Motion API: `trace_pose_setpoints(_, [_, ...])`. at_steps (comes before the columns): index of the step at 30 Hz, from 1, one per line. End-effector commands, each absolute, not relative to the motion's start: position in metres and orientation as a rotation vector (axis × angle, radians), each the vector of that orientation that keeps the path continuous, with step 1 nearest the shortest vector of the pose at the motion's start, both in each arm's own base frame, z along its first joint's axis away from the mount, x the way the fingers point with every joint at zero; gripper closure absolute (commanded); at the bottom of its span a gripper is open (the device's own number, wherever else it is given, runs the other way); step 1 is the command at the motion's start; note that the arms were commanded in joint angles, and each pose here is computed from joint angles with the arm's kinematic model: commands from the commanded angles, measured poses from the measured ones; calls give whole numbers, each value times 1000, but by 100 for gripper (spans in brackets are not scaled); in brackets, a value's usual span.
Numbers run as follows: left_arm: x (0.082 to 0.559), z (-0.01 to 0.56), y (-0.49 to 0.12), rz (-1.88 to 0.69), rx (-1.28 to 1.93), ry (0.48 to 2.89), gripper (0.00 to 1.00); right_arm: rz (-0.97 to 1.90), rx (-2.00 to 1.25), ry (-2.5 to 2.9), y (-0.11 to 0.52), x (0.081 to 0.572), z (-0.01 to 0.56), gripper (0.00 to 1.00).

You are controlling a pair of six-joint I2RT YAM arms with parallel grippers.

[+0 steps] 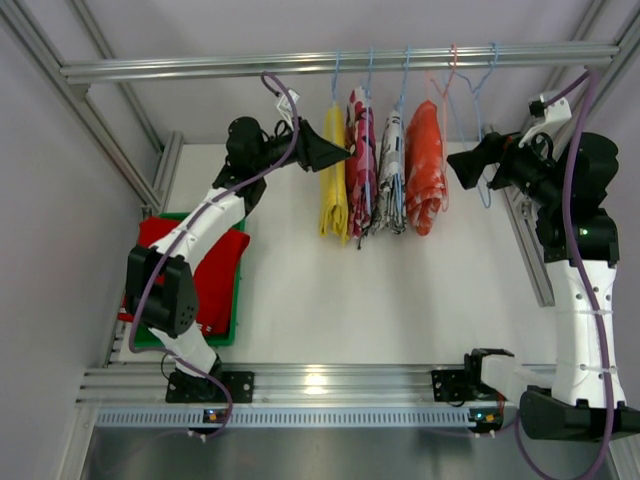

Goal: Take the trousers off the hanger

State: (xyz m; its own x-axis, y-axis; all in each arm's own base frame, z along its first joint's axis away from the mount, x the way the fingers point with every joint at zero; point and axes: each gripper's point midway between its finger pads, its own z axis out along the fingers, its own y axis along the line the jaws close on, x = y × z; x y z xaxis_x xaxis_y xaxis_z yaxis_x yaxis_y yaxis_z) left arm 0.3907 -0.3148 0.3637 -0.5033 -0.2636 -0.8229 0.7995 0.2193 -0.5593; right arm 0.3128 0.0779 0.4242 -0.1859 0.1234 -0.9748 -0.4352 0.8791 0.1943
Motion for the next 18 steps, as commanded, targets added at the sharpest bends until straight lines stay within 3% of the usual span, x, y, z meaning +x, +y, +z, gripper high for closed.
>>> trace_pose_setpoints(1, [392, 373, -318, -1437, 522, 1542, 52, 505, -269, 1637, 82, 309, 443, 0])
trace_pose_setpoints(7, [391, 376, -323, -1447, 468, 1606, 62, 507, -267, 1637, 83, 310, 443, 0])
trace_pose_setpoints(10, [381, 392, -324, -1490, 465, 1566, 76, 508, -266, 1639, 83, 310, 442, 0])
trace_pose_setpoints(11, [379, 396, -324, -1508, 460, 1557, 87, 509, -268, 1637, 83, 309, 443, 1])
trace_pose_setpoints(13, [375, 413, -322, -1532, 447, 1521, 98, 509, -268, 1637, 83, 309, 443, 0])
trace_pose_setpoints(18, [371, 452, -312, -1566, 352, 1465, 100, 508, -272, 1636, 83, 307, 443, 0])
